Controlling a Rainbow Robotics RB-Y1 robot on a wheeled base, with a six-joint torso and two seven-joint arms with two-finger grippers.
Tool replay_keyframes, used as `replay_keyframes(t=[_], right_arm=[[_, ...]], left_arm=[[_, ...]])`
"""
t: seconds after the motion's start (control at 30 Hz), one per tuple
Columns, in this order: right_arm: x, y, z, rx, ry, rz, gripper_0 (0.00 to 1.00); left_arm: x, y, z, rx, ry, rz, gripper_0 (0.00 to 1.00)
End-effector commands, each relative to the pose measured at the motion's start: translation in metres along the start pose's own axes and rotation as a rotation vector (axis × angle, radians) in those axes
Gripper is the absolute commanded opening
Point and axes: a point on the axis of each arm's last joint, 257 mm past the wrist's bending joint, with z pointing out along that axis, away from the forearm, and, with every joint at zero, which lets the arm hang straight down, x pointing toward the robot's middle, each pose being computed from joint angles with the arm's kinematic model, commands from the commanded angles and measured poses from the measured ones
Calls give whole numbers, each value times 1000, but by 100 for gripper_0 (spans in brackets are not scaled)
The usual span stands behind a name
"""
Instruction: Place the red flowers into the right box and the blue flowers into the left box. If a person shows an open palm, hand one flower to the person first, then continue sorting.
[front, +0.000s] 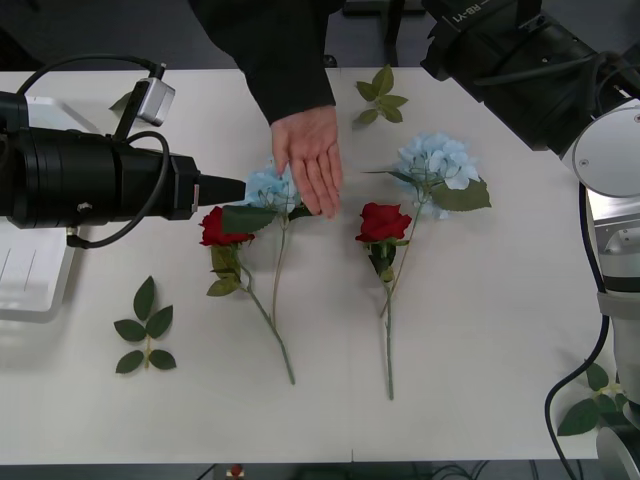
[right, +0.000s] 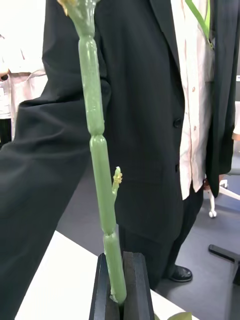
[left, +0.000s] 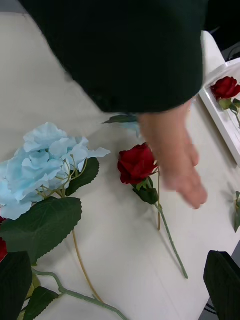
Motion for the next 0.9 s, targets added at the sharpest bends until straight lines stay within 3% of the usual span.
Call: replay_keyframes(t=[0.03, 0.63, 0.67, 0.7, 0.73, 0.77, 0.8, 0.87, 0.9], right_arm=[[-21, -3, 1, 2, -35, -67, 0], [-24, 3, 2, -16, -48, -52, 0], [-24, 3, 2, -17, -49, -53, 4], [-24, 3, 2, -17, -49, -53, 17], [-25, 3, 2, -18, -50, -52, 38], [-24, 4, 2, -19, -51, -49, 68], [-26, 4, 2, -22, -55, -46, 83], [-26, 5, 1, -24, -56, -43, 100], [-26, 5, 1, -25, -57, -42, 100]], left_arm=[[-11, -4, -4, -3, -33, -8, 100], [-10, -4, -3, 1, -35, -12, 100], [-10, -5, -3, 3, -35, -12, 100], [-10, -5, -3, 3, -35, -12, 100], [-10, -4, -4, 2, -36, -12, 100], [-10, -4, -4, 2, -35, -14, 100], [-11, -5, -4, 3, -36, -13, 100], [-11, -5, -4, 3, -38, -12, 100], [-10, -4, -4, 2, -36, -14, 100]])
